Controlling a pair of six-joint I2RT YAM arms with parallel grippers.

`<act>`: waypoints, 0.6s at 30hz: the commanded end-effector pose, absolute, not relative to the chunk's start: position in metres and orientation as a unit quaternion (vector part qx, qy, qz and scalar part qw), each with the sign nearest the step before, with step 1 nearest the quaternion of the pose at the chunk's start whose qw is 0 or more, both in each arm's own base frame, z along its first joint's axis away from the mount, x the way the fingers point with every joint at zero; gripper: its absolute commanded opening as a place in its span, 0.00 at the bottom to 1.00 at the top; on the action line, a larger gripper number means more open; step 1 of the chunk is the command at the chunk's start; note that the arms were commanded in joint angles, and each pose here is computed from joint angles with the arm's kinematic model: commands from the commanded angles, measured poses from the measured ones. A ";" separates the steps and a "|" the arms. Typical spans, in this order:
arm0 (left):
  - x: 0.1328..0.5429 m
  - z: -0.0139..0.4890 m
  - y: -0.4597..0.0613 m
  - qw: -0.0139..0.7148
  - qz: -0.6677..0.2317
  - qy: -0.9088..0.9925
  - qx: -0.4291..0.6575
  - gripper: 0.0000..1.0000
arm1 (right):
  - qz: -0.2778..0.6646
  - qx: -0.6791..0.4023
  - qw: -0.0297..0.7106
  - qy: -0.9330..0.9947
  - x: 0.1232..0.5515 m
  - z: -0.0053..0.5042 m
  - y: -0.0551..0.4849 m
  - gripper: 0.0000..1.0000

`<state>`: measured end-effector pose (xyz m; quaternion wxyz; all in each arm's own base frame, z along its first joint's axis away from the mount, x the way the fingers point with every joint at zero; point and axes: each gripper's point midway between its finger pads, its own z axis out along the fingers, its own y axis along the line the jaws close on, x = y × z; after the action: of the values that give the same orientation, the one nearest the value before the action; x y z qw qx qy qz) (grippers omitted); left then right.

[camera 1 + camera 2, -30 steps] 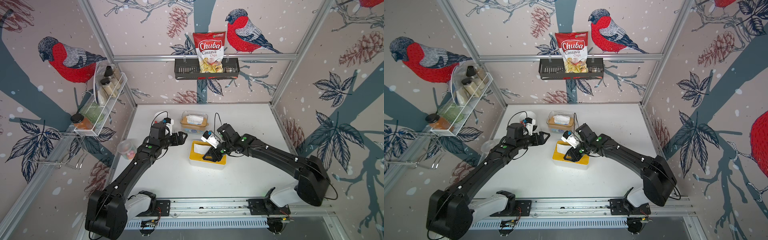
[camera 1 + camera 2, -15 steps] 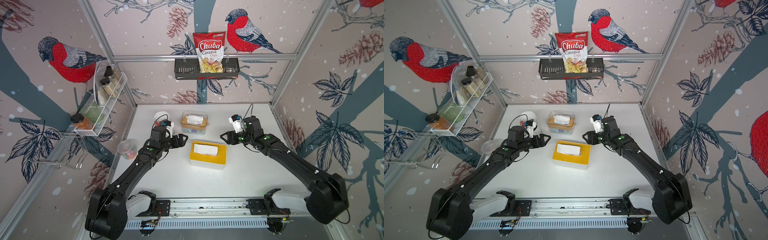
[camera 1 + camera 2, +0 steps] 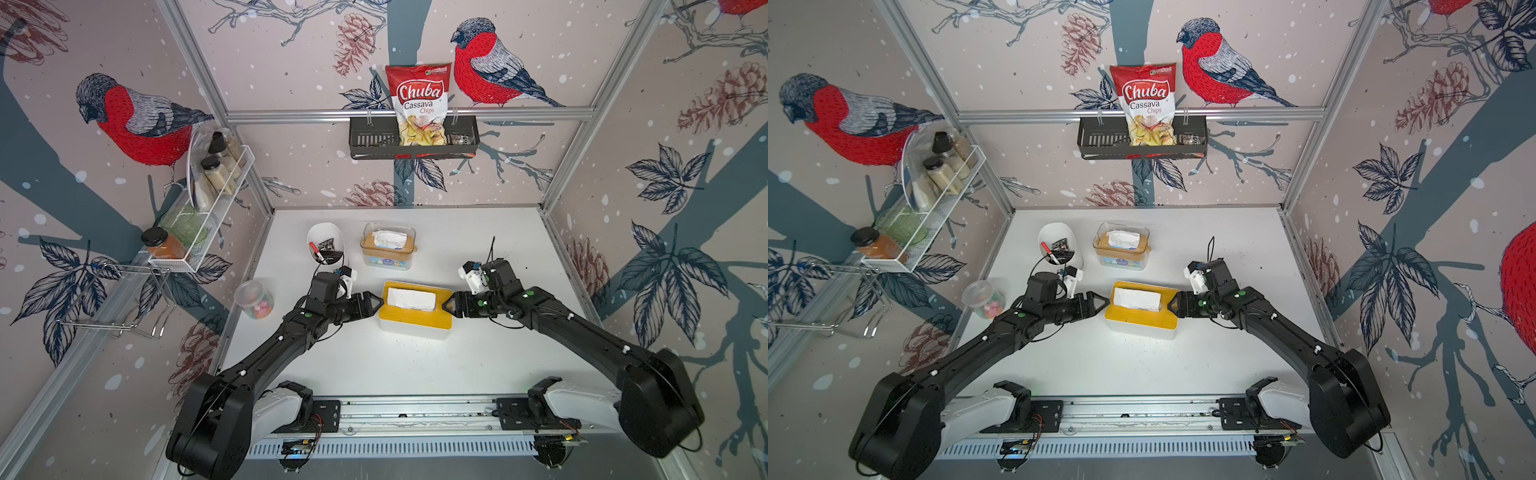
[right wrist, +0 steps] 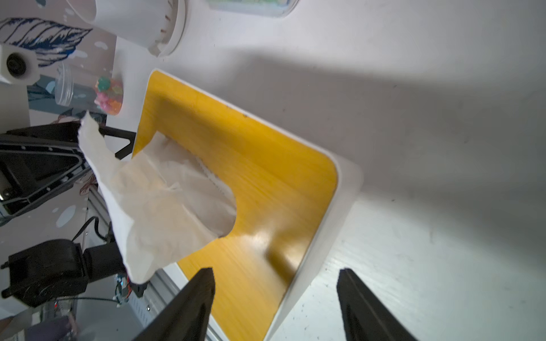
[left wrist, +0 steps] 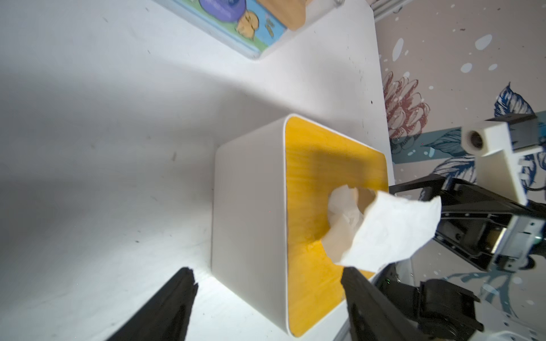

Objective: Put the tissue paper into the tissue box
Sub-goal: Move the tissue box to the center of the board.

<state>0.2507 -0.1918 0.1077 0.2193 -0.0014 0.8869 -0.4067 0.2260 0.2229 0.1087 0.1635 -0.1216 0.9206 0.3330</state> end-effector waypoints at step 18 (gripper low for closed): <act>0.295 0.138 -0.259 0.225 -0.524 0.821 0.042 0.76 | 0.391 0.000 0.242 0.888 0.316 0.122 0.201 0.46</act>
<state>0.2786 -0.2467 0.1140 0.1857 0.0110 0.8476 -0.4970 0.2936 0.2011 0.1076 0.2071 0.0037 0.9030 0.3764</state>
